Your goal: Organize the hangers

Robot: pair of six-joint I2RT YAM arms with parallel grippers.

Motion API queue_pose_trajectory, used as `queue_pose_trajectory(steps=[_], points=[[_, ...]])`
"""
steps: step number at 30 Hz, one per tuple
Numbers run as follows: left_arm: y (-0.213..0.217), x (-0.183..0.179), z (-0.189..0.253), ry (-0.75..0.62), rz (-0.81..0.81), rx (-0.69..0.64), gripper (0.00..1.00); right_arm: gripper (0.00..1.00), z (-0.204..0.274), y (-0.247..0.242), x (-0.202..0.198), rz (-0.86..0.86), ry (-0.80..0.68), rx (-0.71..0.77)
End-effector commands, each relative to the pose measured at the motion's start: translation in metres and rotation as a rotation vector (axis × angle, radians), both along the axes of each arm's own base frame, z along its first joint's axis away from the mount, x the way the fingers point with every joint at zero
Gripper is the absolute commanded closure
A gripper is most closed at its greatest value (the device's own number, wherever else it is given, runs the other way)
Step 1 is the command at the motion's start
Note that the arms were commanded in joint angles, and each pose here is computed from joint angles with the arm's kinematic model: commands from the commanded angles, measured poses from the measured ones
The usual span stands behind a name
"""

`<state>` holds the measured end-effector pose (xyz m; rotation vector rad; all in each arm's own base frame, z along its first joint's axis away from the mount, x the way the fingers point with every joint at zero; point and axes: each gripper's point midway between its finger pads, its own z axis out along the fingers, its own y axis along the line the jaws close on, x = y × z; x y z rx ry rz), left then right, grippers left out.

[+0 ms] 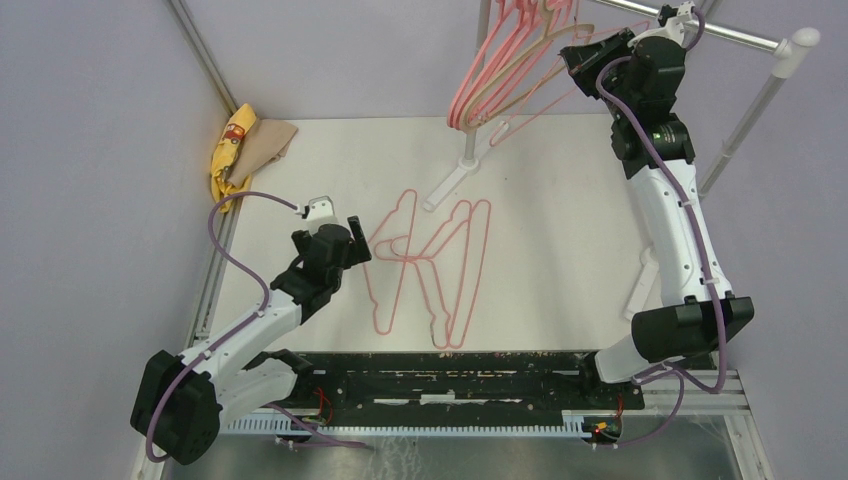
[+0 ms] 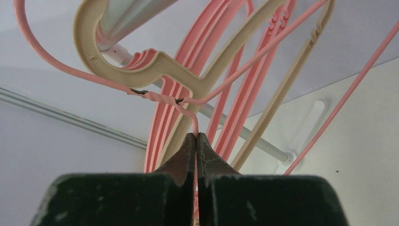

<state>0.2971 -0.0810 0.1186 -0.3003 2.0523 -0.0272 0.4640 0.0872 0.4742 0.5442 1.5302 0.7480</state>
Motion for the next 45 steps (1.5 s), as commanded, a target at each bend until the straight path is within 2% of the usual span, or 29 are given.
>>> queue_pose_trajectory(steps=[1, 9, 11, 12, 15, 17, 19, 23, 27, 33, 39, 45], points=[[-0.002, 0.012, 0.024, -0.068, 0.016, -0.010, 0.01, 0.99, 0.004, 0.000, 0.014, 0.009, -0.010, 0.012], [0.000, 0.009, 0.029, -0.075, 0.016, -0.015, 0.01, 0.99, -0.025, -0.003, 0.029, -0.012, 0.053, 0.013], [0.000, 0.008, 0.030, -0.079, 0.018, -0.018, 0.01, 0.95, -0.029, 0.000, 0.029, 0.003, 0.062, 0.014], [0.000, 0.008, 0.030, -0.078, 0.016, -0.018, 0.01, 0.90, -0.030, 0.001, 0.028, 0.013, 0.061, 0.016], [0.000, 0.008, 0.030, -0.075, 0.018, -0.018, 0.01, 0.59, -0.026, 0.004, 0.018, 0.039, 0.042, -0.002], [0.000, 0.008, 0.029, -0.072, 0.018, -0.017, 0.01, 0.46, -0.023, 0.001, 0.006, 0.034, 0.032, -0.032], [-0.001, 0.009, 0.029, -0.072, 0.019, -0.018, 0.01, 0.35, -0.020, -0.005, -0.010, 0.014, 0.017, -0.060], [-0.001, 0.009, 0.026, -0.062, 0.016, -0.016, 0.01, 0.25, -0.015, -0.014, -0.054, -0.013, -0.020, -0.089], [-0.002, 0.009, 0.020, -0.048, 0.017, -0.016, 0.01, 0.23, -0.030, -0.007, -0.097, 0.046, -0.013, -0.119], [-0.005, 0.009, 0.008, -0.023, 0.009, -0.016, 0.01, 0.23, -0.106, 0.013, -0.162, 0.125, 0.099, -0.250], [-0.005, 0.009, -0.002, -0.007, 0.014, -0.014, 0.01, 0.33, -0.201, 0.087, -0.207, 0.409, 0.272, -0.393], [-0.007, 0.007, -0.011, 0.016, 0.017, -0.029, 0.01, 0.43, -0.276, 0.155, -0.226, 0.546, 0.376, -0.589]])
